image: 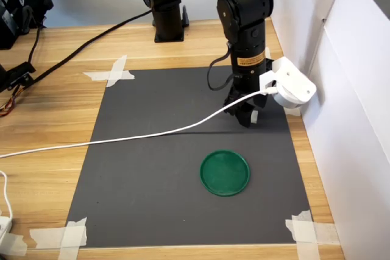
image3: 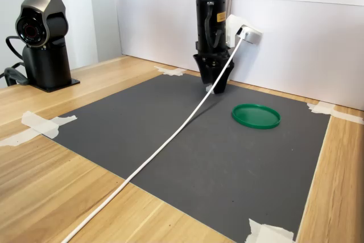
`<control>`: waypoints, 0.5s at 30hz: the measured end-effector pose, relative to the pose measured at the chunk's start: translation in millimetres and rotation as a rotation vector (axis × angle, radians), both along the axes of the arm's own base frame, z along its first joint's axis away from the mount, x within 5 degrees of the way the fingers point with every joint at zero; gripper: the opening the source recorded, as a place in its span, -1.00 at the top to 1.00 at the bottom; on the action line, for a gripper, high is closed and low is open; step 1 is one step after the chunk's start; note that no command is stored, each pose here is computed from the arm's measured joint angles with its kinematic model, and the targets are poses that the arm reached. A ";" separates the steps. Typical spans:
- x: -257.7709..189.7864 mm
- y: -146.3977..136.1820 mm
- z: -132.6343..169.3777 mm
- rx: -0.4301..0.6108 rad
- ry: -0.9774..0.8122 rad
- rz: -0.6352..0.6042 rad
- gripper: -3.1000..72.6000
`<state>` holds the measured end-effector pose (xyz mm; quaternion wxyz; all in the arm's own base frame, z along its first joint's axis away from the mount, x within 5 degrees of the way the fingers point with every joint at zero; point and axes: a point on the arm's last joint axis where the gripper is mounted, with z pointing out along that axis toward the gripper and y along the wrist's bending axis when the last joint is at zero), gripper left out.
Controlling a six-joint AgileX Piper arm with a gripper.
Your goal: Grasp a white terminal and put it in the green lid.
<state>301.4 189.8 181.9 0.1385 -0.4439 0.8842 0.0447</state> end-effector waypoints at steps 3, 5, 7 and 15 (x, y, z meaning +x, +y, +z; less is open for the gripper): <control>0.1 0.1 -0.2 0.000 0.000 0.000 -0.70; 0.2 0.0 -0.4 -0.002 -0.001 0.001 -0.67; 0.6 0.2 -2.0 -0.003 0.001 0.001 -0.63; 2.6 1.0 -4.8 -0.005 -0.003 0.001 -0.33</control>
